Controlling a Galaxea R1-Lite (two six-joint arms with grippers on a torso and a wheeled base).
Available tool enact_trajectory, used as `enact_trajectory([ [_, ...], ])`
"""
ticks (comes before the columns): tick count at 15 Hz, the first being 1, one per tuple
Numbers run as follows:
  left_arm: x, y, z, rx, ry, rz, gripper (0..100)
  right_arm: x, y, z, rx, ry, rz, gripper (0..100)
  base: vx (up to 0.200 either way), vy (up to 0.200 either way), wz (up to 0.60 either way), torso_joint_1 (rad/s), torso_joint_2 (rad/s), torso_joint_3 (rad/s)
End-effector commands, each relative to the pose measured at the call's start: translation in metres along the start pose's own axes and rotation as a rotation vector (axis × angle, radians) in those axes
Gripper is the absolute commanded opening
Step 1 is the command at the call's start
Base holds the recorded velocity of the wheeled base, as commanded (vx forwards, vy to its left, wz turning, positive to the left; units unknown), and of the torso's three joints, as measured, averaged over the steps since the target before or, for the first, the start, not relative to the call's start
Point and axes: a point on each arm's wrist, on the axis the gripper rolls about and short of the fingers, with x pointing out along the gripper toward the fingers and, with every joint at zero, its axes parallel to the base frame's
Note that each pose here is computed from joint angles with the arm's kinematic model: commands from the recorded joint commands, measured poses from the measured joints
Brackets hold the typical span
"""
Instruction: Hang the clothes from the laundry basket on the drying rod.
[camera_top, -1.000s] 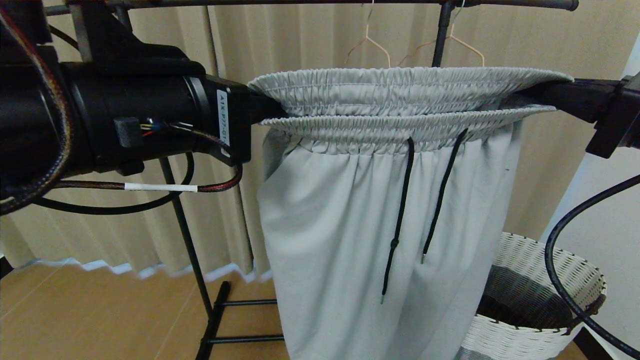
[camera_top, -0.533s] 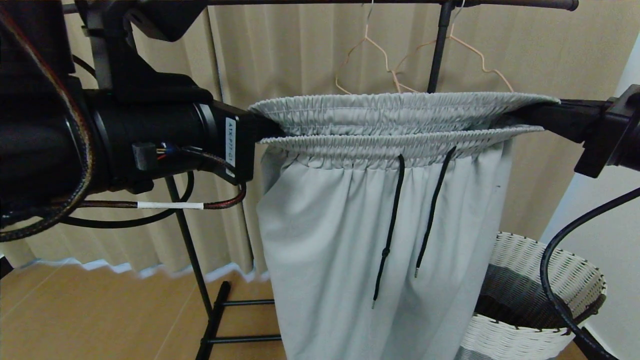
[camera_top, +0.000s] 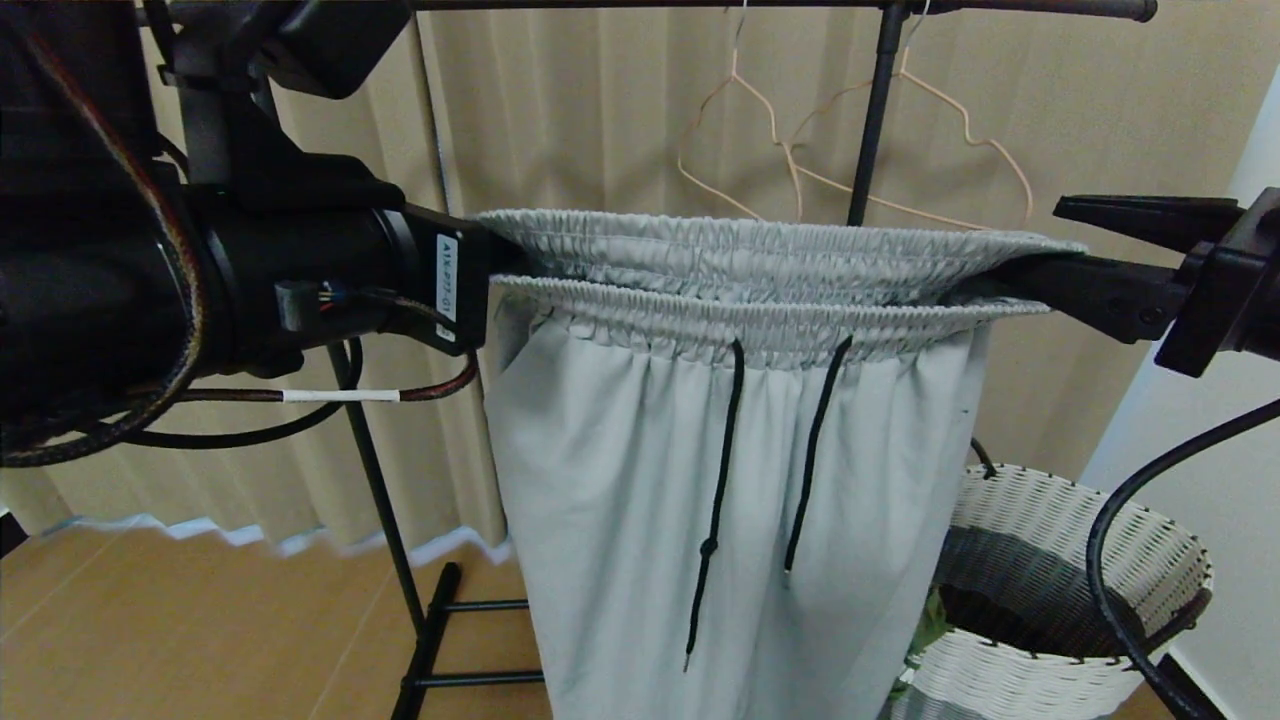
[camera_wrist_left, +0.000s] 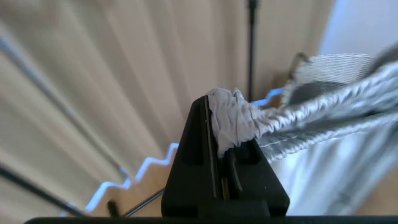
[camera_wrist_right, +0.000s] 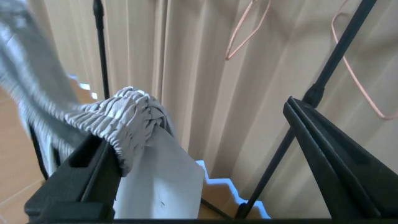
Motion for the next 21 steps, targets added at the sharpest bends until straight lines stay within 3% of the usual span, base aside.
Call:
enact_trajectory([
  [1, 0.006, 0.004, -0.003, -0.003, 0.016, 0.031, 0, -0.007, 0.002, -0.001, -0.001, -0.007, 0.007, 100, 0.000, 0.000, 0.00, 0.000, 0.00, 0.000],
  [5, 0.009, 0.008, -0.004, -0.002, 0.025, 0.048, 0, -0.014, 0.004, -0.006, 0.001, 0.000, 0.014, 100, 0.000, 0.000, 0.00, 0.000, 0.00, 0.000],
  [8, 0.012, 0.012, -0.007, 0.005, 0.039, 0.084, 0, -0.025, 0.008, -0.003, -0.005, -0.027, 0.105, 100, 0.000, 0.000, 0.00, 0.000, 0.00, 0.000],
  [17, 0.013, 0.022, -0.018, 0.014, 0.078, 0.129, 0, -0.034, 0.011, -0.009, -0.004, -0.024, 0.129, 100, 0.000, 0.000, 0.00, 0.000, 0.00, 0.000],
  [19, 0.013, 0.026, -0.022, 0.014, 0.091, 0.142, 0, -0.033, 0.007, -0.012, -0.003, -0.005, 0.098, 100, 0.000, 0.000, 0.00, 0.000, 0.00, 0.000],
  [21, -0.001, 0.037, -0.025, 0.007, 0.090, 0.182, 0, -0.036, -0.012, -0.023, -0.037, 0.038, -0.037, 100, 0.000, 0.000, 0.00, 0.000, 0.00, 0.000],
])
